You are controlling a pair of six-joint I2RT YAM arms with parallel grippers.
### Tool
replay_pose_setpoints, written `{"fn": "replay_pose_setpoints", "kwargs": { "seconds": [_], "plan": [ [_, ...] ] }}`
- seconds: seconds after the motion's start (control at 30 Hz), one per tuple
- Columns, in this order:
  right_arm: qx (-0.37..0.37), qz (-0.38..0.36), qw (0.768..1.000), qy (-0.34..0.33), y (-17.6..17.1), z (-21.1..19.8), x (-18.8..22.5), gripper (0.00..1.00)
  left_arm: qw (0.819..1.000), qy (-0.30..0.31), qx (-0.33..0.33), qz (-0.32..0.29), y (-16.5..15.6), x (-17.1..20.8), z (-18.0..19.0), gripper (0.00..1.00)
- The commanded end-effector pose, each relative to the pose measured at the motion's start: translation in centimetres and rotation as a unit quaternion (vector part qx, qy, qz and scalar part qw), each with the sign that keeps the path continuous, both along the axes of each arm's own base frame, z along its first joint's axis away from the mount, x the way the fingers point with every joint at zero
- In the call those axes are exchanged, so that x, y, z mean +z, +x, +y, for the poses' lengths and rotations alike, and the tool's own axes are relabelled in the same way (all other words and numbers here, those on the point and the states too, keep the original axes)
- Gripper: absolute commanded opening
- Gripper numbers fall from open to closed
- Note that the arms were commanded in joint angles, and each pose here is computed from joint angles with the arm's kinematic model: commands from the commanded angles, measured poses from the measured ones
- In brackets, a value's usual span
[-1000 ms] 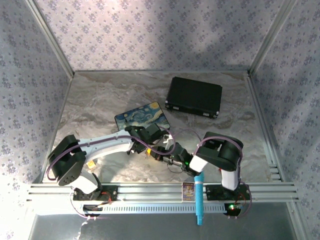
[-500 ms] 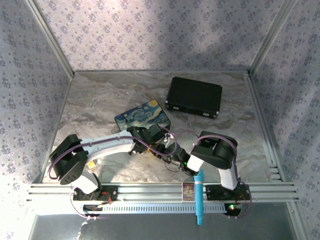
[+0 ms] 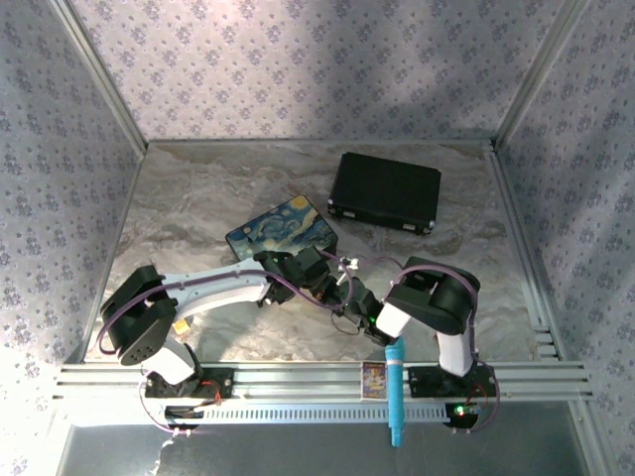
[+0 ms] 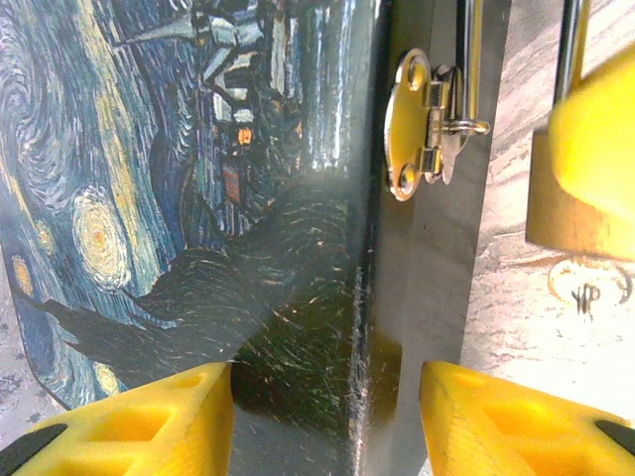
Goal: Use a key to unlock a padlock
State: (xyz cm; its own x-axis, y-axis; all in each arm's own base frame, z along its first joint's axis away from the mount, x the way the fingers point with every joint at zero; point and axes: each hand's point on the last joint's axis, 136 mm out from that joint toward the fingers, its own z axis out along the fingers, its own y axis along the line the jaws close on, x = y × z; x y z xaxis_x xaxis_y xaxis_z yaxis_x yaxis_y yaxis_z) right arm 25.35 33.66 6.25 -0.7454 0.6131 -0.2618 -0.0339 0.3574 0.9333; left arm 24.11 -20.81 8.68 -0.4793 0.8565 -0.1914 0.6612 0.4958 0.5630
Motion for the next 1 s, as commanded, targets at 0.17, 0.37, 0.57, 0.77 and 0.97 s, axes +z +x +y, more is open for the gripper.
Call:
{"fn": "replay_pose_setpoints", "kwargs": {
  "seconds": [0.17, 0.37, 0.57, 0.77, 0.97],
  "plan": [
    [0.008, 0.013, 1.0, 0.014, 0.4, -0.6, -0.8, 0.0, 0.995, 0.034, -0.006, 0.09, -3.1, -3.0, 1.3, 0.5],
    [0.04, 0.053, 0.998, -0.014, -0.5, -1.9, -2.9, 0.0, 0.996, 0.046, 0.005, 0.073, -2.7, -2.3, 1.8, 0.52],
    [0.087, 0.151, 0.979, -0.108, -2.6, -4.5, -6.8, 0.0, 0.998, 0.022, 0.039, 0.04, -1.9, -1.1, 1.6, 0.75],
    [0.133, 0.222, 0.949, -0.179, -4.6, -7.7, -8.8, 0.0, 0.991, 0.014, 0.128, -0.037, -0.2, 0.5, 2.6, 0.99],
    [0.189, 0.268, 0.905, -0.272, -6.3, -11.9, -8.1, 0.0, 0.978, 0.0, 0.196, -0.068, 0.7, 0.7, 4.5, 1.0]
  ]
}}
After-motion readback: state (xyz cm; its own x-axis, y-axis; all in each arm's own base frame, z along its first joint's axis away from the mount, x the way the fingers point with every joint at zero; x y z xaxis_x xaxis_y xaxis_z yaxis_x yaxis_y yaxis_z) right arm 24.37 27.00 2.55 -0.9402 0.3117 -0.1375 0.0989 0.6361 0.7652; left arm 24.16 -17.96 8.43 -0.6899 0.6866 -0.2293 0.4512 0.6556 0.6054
